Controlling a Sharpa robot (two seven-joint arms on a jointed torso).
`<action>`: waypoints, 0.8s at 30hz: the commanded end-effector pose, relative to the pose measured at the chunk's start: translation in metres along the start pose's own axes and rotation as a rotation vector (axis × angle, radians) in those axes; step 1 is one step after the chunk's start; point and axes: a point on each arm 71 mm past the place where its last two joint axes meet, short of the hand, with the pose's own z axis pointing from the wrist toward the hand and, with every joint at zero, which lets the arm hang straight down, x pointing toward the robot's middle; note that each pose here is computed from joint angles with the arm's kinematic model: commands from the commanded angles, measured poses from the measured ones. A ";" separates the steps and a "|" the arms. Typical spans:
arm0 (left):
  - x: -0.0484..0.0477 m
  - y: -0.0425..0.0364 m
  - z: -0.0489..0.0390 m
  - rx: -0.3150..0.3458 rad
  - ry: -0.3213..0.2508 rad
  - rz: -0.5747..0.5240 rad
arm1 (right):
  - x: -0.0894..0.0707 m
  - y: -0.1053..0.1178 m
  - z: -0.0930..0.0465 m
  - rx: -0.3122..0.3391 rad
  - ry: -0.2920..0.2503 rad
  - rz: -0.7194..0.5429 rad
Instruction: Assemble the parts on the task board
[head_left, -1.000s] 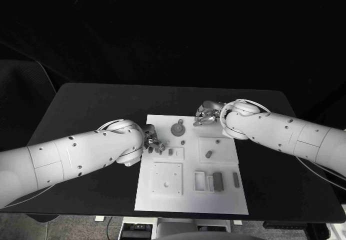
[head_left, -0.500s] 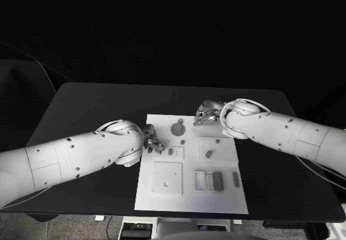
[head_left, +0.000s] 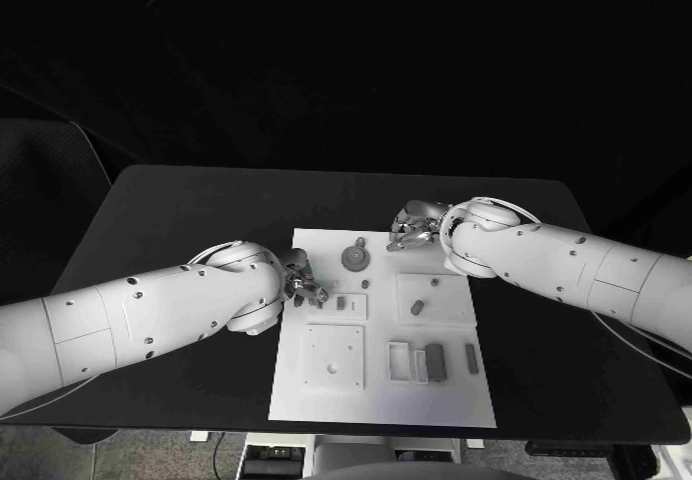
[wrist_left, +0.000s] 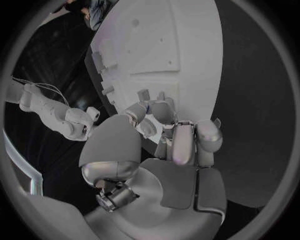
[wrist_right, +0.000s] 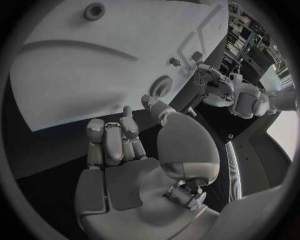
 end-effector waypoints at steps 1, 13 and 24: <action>-0.0018 0.0011 -0.0001 0.000 -0.022 0.001 | 0.001 0.001 0.000 -0.008 0.008 -0.005; -0.0028 -0.0005 0.0004 0.005 -0.040 0.017 | 0.001 0.001 0.000 -0.009 0.009 -0.005; -0.0025 -0.0035 0.0024 0.007 -0.037 0.026 | 0.001 0.002 0.000 -0.010 0.009 -0.005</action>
